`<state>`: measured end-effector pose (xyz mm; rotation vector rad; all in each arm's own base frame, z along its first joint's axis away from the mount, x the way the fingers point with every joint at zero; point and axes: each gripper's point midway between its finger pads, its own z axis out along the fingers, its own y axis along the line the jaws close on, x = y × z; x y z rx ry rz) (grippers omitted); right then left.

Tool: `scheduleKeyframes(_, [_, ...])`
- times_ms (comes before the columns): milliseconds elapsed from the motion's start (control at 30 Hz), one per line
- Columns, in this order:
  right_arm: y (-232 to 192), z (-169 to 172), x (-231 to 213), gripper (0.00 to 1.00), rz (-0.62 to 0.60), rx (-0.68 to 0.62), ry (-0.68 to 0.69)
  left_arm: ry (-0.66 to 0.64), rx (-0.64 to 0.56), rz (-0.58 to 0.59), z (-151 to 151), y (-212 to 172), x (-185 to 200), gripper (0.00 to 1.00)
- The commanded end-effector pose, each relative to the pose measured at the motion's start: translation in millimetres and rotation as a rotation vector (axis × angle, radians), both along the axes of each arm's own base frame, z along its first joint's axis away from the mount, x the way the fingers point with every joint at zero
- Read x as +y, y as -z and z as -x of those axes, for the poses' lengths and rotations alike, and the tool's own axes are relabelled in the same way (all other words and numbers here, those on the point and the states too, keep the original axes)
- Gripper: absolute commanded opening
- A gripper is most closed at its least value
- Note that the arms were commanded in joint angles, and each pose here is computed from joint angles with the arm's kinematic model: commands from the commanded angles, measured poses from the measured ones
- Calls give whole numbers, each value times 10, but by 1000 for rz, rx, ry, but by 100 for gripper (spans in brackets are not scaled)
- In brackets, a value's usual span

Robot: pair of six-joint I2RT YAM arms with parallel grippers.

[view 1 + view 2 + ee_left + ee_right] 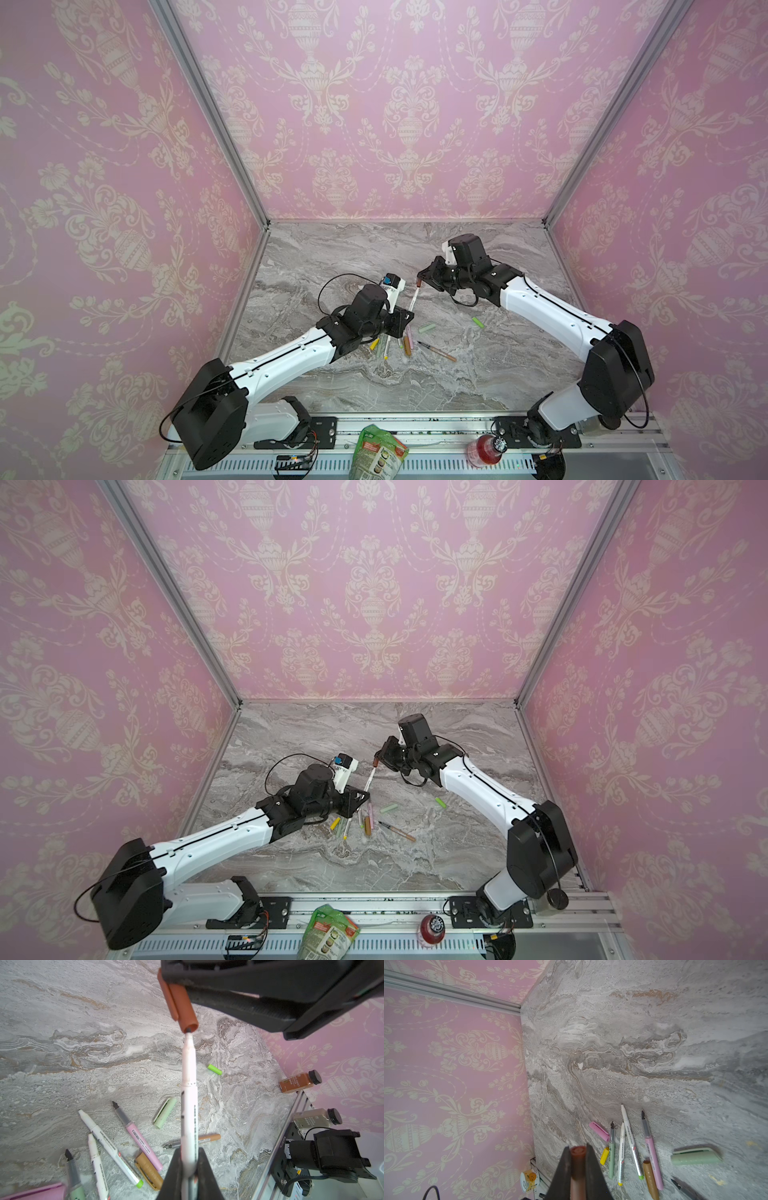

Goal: Insert the pens into the pen caps
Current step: 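Lower the orange-brown cap onto the white pen tip with the right gripper, then push the cap down onto the pen while the left gripper holds it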

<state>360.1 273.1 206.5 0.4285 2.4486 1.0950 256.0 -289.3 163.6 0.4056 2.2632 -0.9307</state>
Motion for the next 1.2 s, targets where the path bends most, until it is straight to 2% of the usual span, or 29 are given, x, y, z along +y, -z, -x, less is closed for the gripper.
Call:
scheduleKeyframes(0, [19,162,74,0,-13,29,-29,-56,-38,28,-87,-108,32,0])
scheduleKeyframes(667, [88,131,-25,0,56,-1,-12,-60,-42,31,-75,-143,54,0])
scheduleKeyframes(1133, [36,108,22,0,38,-8,-19,-73,-51,37,-101,-168,57,0])
scheduleKeyframes(1167, [28,120,28,0,34,-7,-22,-77,-34,19,-71,-49,93,0])
